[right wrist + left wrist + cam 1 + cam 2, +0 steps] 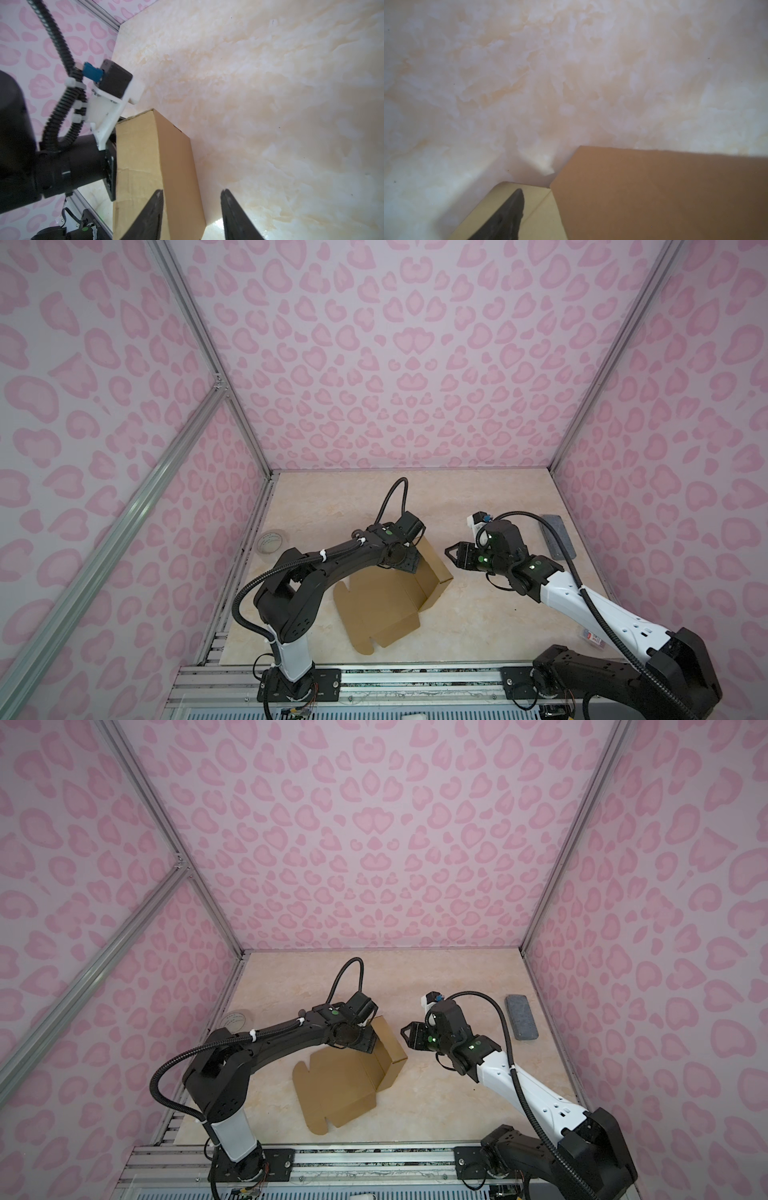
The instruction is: Fold the paper box
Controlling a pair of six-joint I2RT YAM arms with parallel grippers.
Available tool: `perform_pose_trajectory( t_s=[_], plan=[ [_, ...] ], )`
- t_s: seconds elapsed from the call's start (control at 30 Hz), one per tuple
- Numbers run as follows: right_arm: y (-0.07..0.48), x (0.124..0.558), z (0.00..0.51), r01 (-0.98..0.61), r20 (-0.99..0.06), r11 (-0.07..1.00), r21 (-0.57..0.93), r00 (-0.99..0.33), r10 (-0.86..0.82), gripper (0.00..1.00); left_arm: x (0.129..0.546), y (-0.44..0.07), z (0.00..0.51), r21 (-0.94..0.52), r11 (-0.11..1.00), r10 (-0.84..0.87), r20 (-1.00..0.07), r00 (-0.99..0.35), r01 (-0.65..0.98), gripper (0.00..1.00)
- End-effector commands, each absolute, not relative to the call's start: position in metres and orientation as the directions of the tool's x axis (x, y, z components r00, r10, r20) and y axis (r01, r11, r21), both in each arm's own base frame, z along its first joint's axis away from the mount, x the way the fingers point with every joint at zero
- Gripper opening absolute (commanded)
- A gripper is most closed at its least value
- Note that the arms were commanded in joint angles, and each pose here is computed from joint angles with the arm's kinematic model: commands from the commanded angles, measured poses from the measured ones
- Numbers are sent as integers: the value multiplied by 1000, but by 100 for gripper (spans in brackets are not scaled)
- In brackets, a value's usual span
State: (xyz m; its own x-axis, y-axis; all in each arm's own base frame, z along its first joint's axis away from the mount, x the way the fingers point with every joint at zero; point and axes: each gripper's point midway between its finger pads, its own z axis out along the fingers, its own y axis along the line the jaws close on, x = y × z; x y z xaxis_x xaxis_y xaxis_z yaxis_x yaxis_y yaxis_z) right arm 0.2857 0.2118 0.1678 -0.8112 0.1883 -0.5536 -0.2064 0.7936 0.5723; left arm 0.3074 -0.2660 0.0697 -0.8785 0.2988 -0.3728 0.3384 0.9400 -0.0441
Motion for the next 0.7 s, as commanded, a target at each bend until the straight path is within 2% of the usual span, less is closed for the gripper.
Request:
perform_pose_trajectory(
  t_s=[0.0, 0.37, 0.67],
  plan=[
    [211, 284, 172, -219, -562, 801, 557, -810, 169, 48, 301, -258, 70, -27, 943, 301, -361, -883, 332, 97],
    [223, 274, 201, -323, -642, 831, 453, -765, 52, 49, 293, -245, 100, -45, 944, 278, -422, -863, 326, 97],
    [252, 260, 209, -427, -674, 834, 349, -733, -94, 49, 271, -226, 92, -54, 949, 263, -404, -876, 310, 97]
  ],
)
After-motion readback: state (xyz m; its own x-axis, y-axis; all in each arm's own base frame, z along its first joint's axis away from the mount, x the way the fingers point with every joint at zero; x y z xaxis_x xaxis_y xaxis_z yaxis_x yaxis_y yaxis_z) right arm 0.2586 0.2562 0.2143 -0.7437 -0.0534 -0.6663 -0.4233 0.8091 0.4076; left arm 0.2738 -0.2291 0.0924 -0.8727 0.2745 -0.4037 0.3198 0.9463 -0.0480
